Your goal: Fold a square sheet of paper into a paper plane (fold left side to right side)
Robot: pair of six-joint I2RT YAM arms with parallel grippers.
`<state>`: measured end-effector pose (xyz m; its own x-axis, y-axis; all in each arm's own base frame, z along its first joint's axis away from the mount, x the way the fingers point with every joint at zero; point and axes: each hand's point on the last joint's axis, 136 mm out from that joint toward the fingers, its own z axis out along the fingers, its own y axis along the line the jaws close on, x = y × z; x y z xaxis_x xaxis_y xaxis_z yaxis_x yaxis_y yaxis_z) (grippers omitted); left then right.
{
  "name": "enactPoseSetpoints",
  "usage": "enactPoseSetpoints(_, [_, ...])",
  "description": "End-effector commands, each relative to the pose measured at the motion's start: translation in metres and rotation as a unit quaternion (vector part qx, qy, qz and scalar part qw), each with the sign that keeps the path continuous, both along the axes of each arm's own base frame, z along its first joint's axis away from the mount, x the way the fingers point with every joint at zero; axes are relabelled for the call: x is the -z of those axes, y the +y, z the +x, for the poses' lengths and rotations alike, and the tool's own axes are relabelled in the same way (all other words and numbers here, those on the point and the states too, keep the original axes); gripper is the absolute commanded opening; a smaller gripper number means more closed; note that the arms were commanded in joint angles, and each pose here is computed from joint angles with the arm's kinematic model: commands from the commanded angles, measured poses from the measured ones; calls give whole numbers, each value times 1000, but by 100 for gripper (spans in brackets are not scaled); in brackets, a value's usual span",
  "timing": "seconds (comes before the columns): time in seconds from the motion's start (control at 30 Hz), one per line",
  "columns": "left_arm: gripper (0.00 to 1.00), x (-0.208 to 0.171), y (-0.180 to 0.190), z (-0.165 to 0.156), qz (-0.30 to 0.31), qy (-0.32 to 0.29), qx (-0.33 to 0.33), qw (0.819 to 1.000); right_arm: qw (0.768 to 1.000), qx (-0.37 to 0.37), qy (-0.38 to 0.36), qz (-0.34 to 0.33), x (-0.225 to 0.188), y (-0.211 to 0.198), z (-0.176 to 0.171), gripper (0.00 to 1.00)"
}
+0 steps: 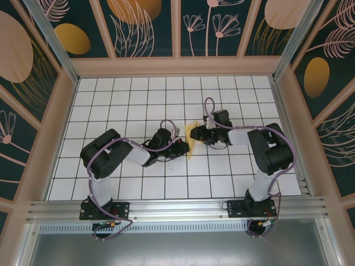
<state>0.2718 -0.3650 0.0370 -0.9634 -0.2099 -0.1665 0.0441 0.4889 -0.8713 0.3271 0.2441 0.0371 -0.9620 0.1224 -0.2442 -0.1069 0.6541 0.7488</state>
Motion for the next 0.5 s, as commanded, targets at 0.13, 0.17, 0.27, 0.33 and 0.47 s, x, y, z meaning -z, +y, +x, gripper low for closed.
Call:
enactPoseSetpoints(0.13, [1, 1, 2, 3, -5, 2, -3, 1000, 999, 7, 24, -26, 14, -3, 0, 47])
enactPoseSetpoints(0.17, [3, -1, 3, 3, -5, 0, -3, 1000, 999, 7, 25, -27, 15, -3, 0, 47])
enactPoseSetpoints(0.27, [12, -6, 5, 6, -1, -7, -5, 1000, 999, 7, 26, -30, 16, -4, -1, 47])
enactPoseSetpoints(0.33, [17, -11, 8, 7, 2, -13, -7, 1000, 999, 7, 28, -32, 17, -4, -1, 47])
enactPoseSetpoints(0.47, [27, -24, 12, 12, -3, -25, -10, 1000, 999, 6, 31, -30, 19, -4, -2, 47])
